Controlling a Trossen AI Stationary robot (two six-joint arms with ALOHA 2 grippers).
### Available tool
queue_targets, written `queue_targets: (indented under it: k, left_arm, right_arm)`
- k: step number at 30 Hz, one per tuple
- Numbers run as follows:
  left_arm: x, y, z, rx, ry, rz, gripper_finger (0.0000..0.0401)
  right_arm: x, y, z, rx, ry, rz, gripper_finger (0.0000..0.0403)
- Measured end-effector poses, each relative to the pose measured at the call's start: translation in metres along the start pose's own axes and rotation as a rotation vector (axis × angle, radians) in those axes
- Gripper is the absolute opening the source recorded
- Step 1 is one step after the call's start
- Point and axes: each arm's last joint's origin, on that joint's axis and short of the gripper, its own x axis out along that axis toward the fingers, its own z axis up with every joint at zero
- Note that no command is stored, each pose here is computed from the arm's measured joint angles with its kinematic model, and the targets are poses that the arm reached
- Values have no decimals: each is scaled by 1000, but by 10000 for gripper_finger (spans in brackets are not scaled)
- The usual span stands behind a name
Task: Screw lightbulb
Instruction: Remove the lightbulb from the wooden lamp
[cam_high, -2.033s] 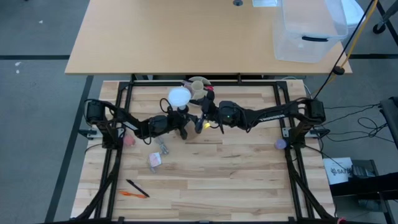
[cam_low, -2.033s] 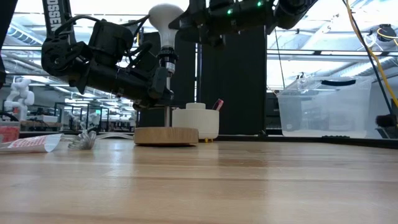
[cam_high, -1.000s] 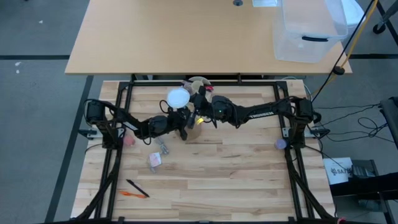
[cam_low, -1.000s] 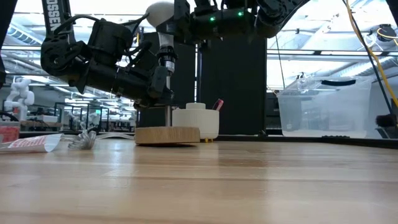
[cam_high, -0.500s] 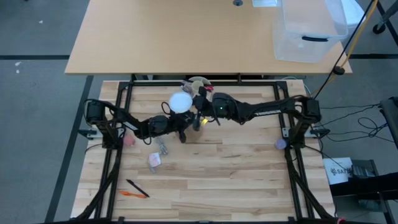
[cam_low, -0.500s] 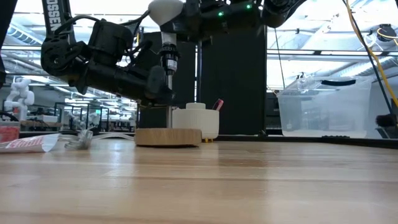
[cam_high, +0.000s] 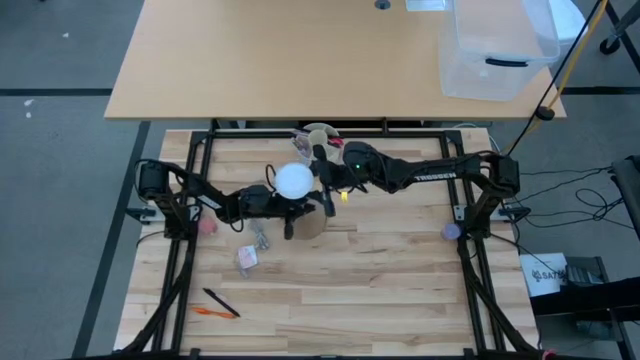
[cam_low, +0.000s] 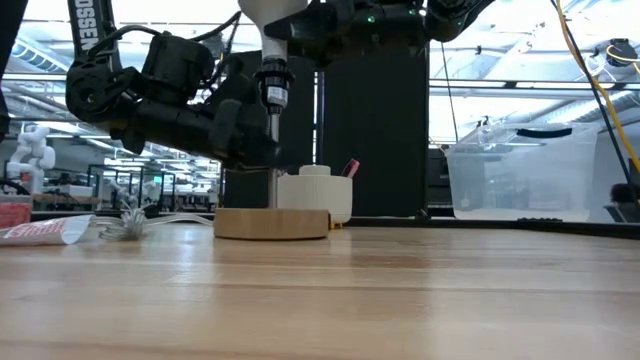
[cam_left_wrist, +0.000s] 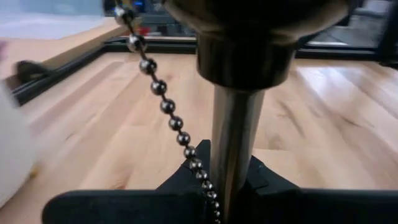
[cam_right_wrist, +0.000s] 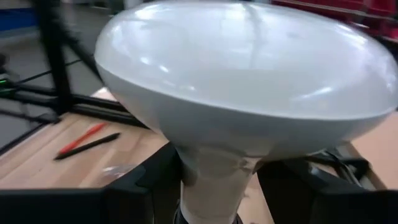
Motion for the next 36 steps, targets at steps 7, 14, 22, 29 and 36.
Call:
queue_targets:
  k: [7, 14, 22, 29, 36]
  left_arm:
    - [0, -1, 0, -1, -1, -31, 24]
    - [0, -1, 0, -6, 0, -6, 24]
    - [0, 0, 0, -16, -1, 45, 24]
    - [0, 3, 0, -48, -2, 114, 24]
    - [0, 5, 0, -68, -3, 199, 24]
  right_arm:
    - [0, 0, 0, 13, 0, -13, 195]
    - [-6, 8, 8, 47, 57, -72, 258]
    - [-13, 32, 20, 68, 148, -154, 292]
    - [-21, 63, 15, 111, 214, -310, 292]
    - [-36, 88, -3, 146, 11, -518, 292]
